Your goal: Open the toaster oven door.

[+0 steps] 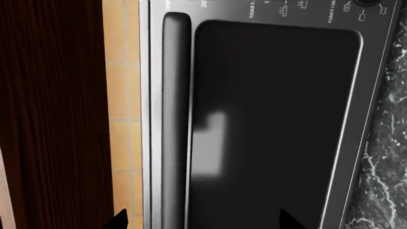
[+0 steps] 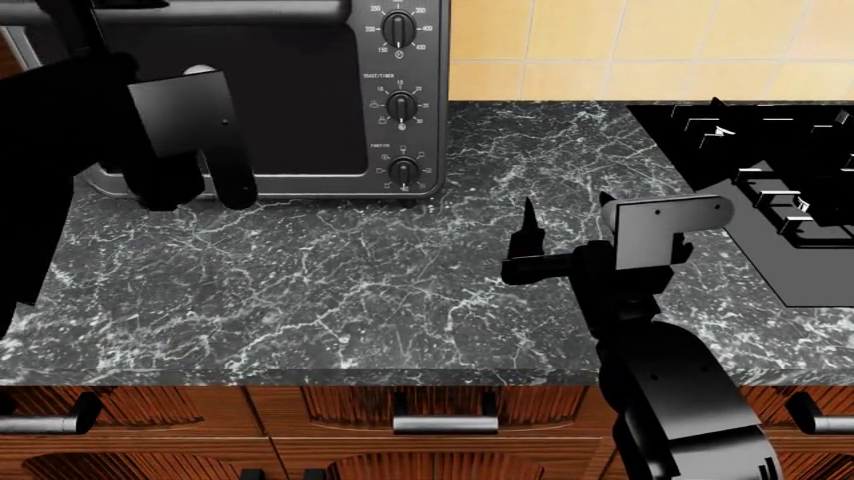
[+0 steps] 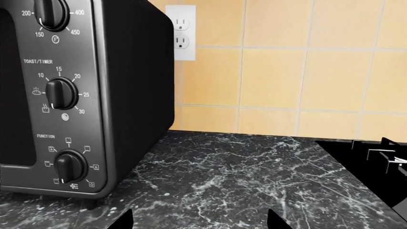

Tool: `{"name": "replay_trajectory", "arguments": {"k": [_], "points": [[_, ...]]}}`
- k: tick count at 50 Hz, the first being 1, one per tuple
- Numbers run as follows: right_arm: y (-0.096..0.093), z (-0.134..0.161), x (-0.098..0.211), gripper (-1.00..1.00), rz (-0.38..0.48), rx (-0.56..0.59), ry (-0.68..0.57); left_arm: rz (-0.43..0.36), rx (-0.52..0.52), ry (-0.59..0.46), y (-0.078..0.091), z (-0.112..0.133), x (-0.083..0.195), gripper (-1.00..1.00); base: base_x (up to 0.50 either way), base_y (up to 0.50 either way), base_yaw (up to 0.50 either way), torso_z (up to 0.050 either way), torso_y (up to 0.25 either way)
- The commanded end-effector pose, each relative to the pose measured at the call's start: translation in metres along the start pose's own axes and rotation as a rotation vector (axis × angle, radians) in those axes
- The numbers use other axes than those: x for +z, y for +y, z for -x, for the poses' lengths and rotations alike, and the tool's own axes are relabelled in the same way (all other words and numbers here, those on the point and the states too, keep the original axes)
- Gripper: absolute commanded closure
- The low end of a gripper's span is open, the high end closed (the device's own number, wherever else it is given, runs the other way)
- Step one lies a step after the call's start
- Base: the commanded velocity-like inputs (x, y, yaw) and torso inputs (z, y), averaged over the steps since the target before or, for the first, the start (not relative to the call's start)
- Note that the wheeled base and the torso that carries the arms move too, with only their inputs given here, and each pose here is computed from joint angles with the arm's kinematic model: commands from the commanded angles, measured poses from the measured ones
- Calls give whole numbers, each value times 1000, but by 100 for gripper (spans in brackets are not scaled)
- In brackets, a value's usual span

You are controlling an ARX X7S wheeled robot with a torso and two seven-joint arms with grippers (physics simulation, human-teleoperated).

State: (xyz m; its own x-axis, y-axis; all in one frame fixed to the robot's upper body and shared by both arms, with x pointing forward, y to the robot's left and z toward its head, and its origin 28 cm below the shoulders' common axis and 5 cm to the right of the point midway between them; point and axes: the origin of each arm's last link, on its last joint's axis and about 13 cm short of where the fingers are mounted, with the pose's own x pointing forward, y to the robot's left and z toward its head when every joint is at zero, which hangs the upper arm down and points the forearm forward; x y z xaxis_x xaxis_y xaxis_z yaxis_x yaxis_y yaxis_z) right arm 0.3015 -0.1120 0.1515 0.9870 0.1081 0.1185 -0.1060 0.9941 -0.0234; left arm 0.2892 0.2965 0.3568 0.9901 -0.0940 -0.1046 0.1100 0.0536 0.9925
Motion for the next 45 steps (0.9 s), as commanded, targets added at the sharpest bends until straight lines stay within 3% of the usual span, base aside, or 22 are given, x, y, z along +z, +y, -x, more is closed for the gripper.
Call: {"name": "replay_trajectory", "arguments": {"k": [1,17,45], "points": [[1,0,0,-100,-3,5,-2,-70,11,-8,15,-22,-2,-100,0,0,0,0,0],[1,-3,2,-100,2,7,-1,-64,48,-46,27,-61,1,-100,0,0,0,0,0],[-3,-3,3,-100,5,-11,-2,-63,19,-27,26,-98,5,-100,0,0,0,0,0]]}}
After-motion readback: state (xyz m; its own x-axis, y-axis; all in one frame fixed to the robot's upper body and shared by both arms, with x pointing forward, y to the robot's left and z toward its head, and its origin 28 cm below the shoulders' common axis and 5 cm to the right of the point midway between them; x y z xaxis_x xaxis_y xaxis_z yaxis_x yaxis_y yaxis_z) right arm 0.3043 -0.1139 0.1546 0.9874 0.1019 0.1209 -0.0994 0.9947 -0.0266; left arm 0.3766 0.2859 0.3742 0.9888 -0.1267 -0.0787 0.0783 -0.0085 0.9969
